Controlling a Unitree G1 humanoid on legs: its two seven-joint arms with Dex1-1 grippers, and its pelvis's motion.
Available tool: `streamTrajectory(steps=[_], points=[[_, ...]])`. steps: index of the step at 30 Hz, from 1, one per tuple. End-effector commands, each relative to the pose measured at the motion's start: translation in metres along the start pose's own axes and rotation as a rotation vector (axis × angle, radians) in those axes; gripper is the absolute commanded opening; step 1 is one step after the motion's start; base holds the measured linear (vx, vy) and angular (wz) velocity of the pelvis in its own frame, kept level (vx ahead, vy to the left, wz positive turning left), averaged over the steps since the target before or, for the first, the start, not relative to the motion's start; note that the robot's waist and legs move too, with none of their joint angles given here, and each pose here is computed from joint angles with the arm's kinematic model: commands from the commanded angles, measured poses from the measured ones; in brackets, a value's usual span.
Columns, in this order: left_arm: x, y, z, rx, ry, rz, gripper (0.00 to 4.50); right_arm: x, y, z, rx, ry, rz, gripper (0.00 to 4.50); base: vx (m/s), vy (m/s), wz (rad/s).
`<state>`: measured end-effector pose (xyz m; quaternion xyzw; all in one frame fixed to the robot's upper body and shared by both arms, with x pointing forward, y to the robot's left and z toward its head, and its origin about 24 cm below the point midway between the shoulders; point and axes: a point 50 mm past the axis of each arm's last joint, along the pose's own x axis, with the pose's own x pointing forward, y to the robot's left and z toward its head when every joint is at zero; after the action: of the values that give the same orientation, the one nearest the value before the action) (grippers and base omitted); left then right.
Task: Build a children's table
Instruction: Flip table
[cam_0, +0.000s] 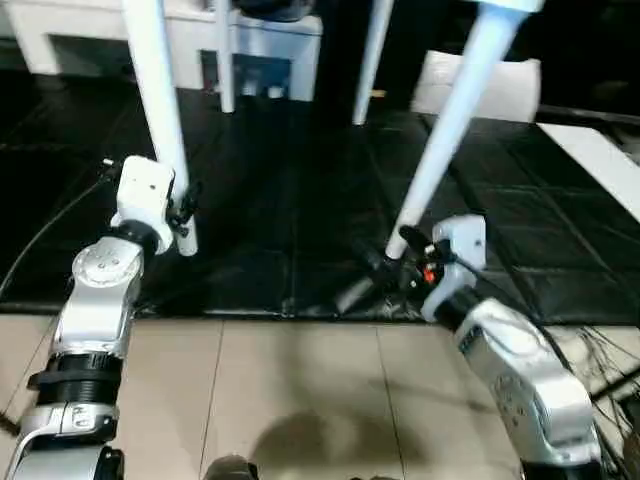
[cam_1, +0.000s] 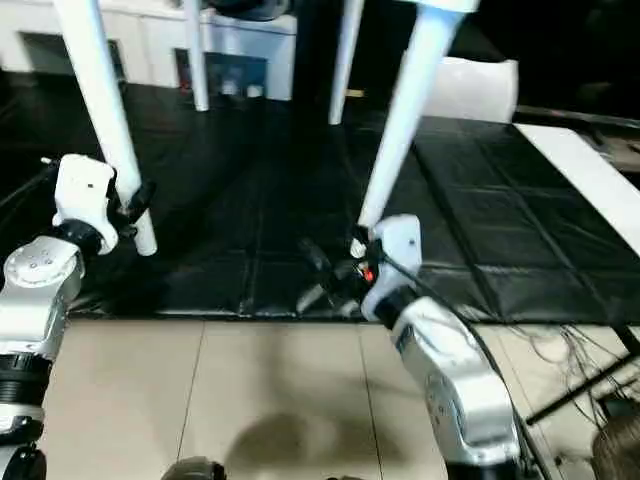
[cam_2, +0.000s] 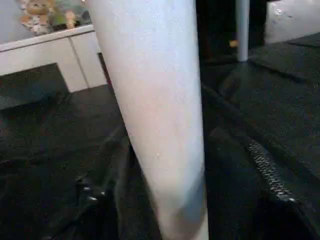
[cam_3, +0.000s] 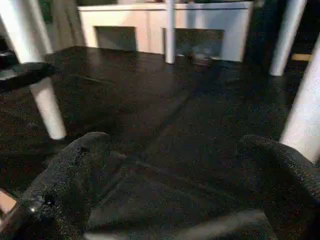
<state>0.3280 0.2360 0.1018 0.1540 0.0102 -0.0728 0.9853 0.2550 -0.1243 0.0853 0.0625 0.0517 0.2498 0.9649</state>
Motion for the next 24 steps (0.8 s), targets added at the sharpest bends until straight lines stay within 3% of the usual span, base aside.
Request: streamTrajectory(steps=[1,2,5,9,10,12,13,17,24], points=[[-0.007,-0.003,-0.002,-0.024,-0.025,-0.022,3.04,-0.005,-0.003,-0.002,-0.017,0.013,-0.037,4.5,-0.014,-0.084,0.21],[-0.021,-0.003,-0.006,-0.088,-0.044,0.006,3.13,-0.011,-0.001,-0.008,0.01,0.025,-0.05,4.5,-0.014,-0.084,0.21],[-0.036,-0.007,-0.01,-0.151,-0.051,0.047,3.42,-0.015,0.001,-0.014,0.024,0.045,-0.061,4.5,0.17,0.015,-0.22],[-0.061,-0.023,-0.023,-0.258,0.005,0.087,3.55,-0.021,0.001,-0.028,0.04,0.094,-0.078,4.5,-0.138,0.021,0.03],[-0.075,-0.038,-0.032,-0.283,0.031,0.089,3.55,-0.025,-0.002,-0.04,0.072,0.146,-0.119,4.5,0.004,-0.075,-0.06],[-0.085,-0.051,-0.04,-0.28,0.055,0.064,3.55,-0.028,-0.005,-0.05,0.079,0.184,-0.155,4.5,0.005,-0.066,-0.13],[-0.09,-0.062,-0.05,-0.275,0.088,0.051,3.55,-0.032,-0.009,-0.063,0.088,0.231,-0.187,4.5,0.0,0.0,0.0],[-0.095,-0.076,-0.068,-0.237,0.162,0.033,3.55,-0.036,-0.009,-0.086,0.091,0.287,-0.182,4.5,-0.027,0.003,0.06],[-0.099,-0.082,-0.071,-0.238,0.216,0.02,3.55,-0.032,0.0,-0.094,0.114,0.315,-0.079,4.5,-0.005,0.016,-0.05]])
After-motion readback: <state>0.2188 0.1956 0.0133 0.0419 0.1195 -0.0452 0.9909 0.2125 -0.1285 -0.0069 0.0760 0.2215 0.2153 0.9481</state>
